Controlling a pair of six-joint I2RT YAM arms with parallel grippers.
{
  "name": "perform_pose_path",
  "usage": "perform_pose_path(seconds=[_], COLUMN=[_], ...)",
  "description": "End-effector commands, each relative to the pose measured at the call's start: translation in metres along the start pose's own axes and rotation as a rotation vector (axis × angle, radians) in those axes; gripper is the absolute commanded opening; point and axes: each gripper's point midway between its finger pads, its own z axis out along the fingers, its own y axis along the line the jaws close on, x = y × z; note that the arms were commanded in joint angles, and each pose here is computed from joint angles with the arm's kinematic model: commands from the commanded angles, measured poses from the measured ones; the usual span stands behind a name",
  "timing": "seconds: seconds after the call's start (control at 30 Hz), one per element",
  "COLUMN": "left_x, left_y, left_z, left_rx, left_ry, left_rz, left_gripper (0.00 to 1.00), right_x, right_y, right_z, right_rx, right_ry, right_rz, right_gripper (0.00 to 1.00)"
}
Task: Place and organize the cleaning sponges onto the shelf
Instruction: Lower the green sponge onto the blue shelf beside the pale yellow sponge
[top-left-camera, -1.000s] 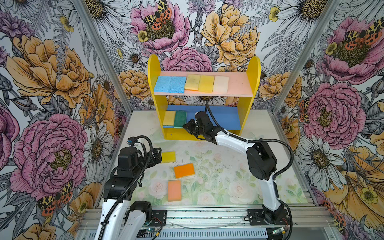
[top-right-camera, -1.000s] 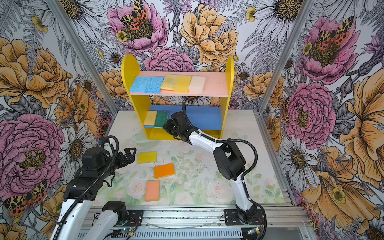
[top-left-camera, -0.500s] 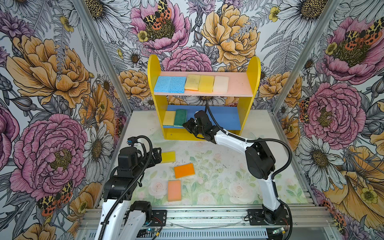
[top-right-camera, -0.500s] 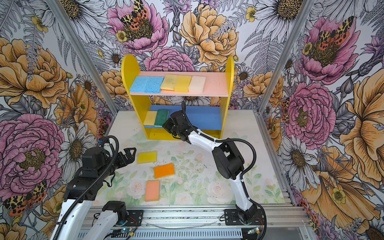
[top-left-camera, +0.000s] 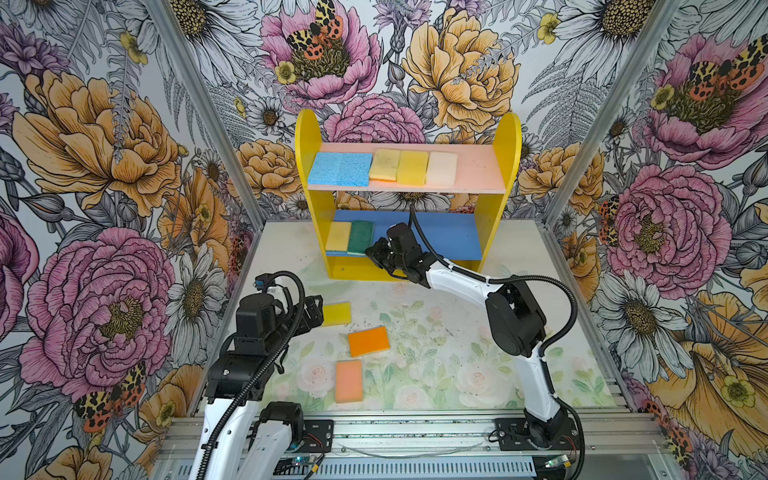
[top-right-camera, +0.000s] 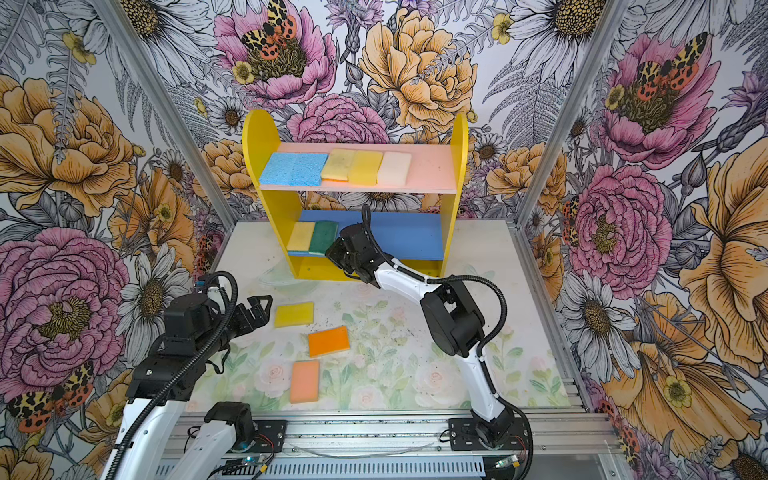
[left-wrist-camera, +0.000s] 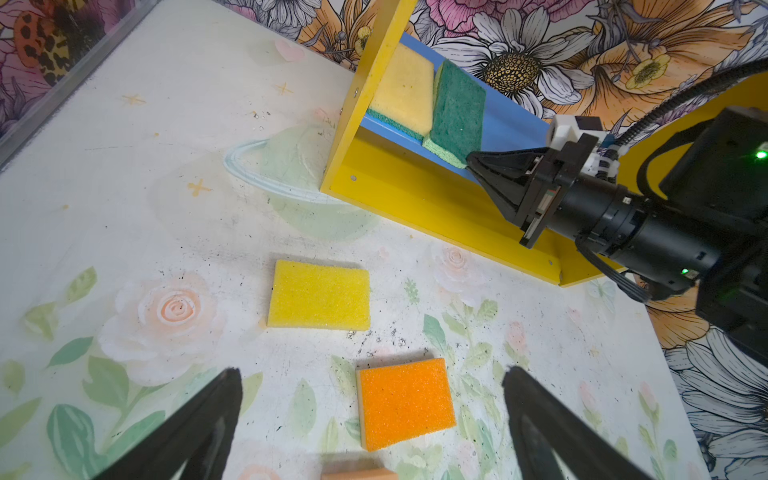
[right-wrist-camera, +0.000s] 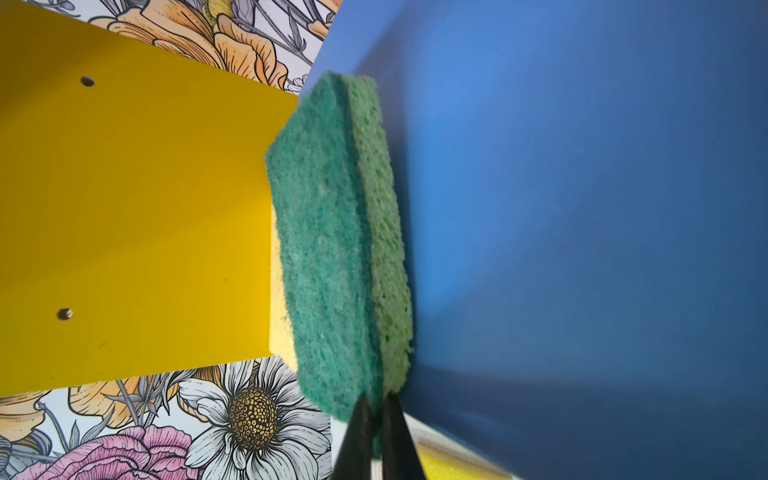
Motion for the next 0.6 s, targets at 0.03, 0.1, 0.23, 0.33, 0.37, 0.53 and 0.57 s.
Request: perform_pose_path(seconds=[0.03, 0.1, 0.23, 0.33, 0.37, 0.53, 0.57], left_x=[-0.003, -0.003, -0.003, -0.003, -0.003, -0.003, -0.003], left_y=[0.001, 0.001, 0.001, 0.001, 0.001, 0.001, 0.001], left_z=[0.0, 0.0, 0.001, 0.0, 0.0, 0.001, 0.0], left_rx=[-0.002, -0.003, -0.003, -0.001, -0.003, -0.004, -0.003], left_ry=[-0.015, -0.015, -0.014, -0.015, -0.017, -0.014, -0.015], left_rz=[0.016, 0.016, 0.017, 0.017, 0.016, 0.016, 0.017], left_gripper=[0.99, 0.99, 0.99, 0.99, 0.99, 0.99, 0.99], right_x=[-0.012, -0.012, -0.013, -0.016, -0.017, -0.021, -0.023], right_y=[0.005, 0.005, 0.005, 0.004, 0.003, 0.003, 0.004], right_z=[0.004, 0.003, 0.0, -0.003, -0.004, -0.006, -0.006], right_rx=[-0.019, -0.022, -0.026, -0.027, -0.025, -0.038, -0.047], right_ry=[-0.034, -0.034, -0.043, -0.053, -0.056, -0.064, -0.066], right_rz=[-0.001, -0.002, -0.002, 0.001, 0.003, 0.008, 0.011], right_gripper=[0.13, 0.22, 0.32, 0.33, 0.33, 0.39, 0.42])
